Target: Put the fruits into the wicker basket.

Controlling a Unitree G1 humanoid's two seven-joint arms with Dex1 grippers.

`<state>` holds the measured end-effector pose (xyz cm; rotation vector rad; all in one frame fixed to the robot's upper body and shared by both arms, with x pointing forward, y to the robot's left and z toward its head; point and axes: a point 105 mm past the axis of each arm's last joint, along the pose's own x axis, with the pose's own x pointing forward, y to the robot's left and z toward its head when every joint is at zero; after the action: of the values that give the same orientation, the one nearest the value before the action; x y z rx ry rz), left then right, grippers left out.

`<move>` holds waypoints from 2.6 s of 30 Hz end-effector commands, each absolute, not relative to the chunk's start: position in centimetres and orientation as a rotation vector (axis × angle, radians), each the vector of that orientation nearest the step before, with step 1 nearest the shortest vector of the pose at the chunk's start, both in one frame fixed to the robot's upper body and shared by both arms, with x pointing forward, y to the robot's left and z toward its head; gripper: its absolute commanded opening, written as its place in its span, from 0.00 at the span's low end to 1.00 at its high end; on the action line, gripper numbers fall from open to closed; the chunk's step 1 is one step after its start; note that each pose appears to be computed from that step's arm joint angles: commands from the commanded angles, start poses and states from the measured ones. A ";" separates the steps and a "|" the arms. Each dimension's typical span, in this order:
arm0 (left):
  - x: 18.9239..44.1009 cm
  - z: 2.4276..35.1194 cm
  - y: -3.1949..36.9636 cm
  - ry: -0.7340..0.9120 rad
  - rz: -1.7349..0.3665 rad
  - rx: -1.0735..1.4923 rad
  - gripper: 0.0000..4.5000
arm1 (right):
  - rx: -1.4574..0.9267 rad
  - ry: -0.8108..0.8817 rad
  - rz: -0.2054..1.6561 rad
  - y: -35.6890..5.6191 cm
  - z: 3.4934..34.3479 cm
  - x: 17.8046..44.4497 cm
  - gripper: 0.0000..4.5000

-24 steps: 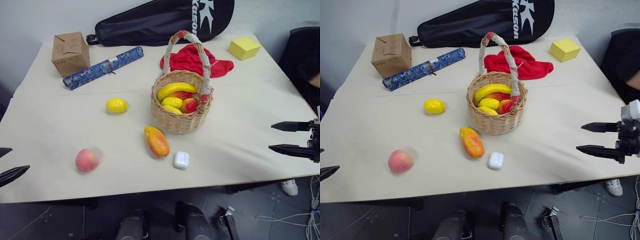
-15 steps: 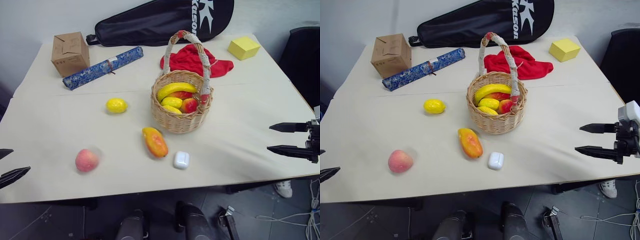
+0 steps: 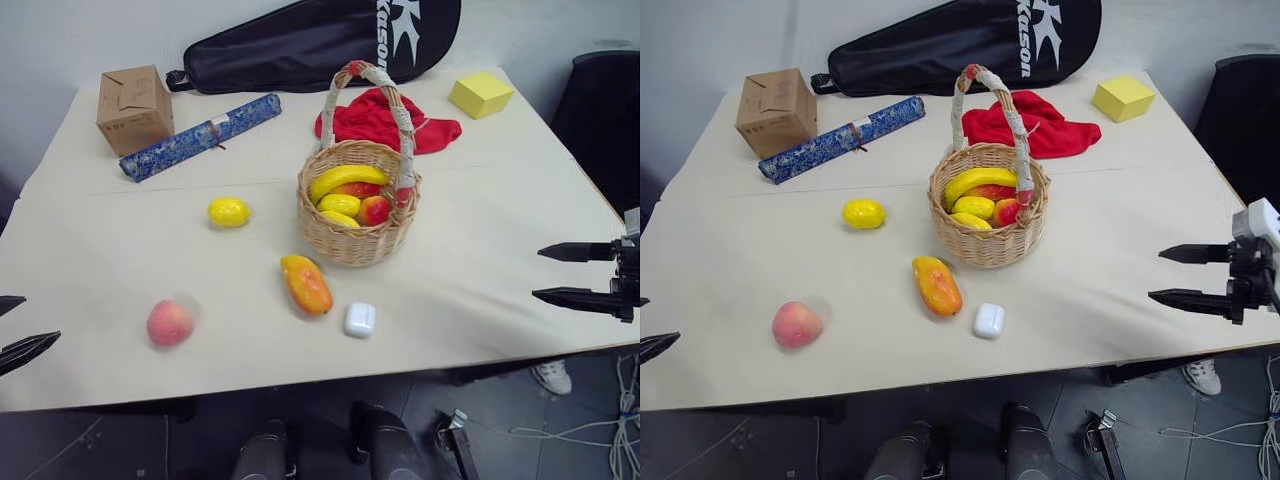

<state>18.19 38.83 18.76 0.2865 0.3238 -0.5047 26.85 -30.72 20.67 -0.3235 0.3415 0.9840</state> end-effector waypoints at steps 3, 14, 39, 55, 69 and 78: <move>19.2 20.1 36.1 0.277 -0.603 0.300 0.99 | -0.374 0.282 1.095 -27.3 21.8 26.7 1.00; 20.7 21.8 21.8 0.204 -1.190 0.327 0.99 | -0.314 0.161 1.402 -16.1 17.7 26.1 1.00; 22.8 24.3 13.6 0.091 -1.507 0.328 1.00 | -0.243 0.146 1.246 -11.0 9.3 29.0 0.63; 24.4 24.6 13.4 0.003 -1.421 0.307 1.00 | -0.222 0.219 0.362 -32.6 11.9 32.4 0.62; 24.1 24.1 20.8 0.024 -0.987 0.183 1.00 | -0.114 0.073 0.860 -23.9 22.4 31.2 0.99; 19.0 19.5 27.8 0.179 -0.621 0.119 1.00 | -0.293 0.076 1.521 -15.1 25.8 24.1 0.99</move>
<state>19.05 27.22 18.65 0.0610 0.2150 -0.6624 24.78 -15.62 25.24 -0.2553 0.1049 1.4669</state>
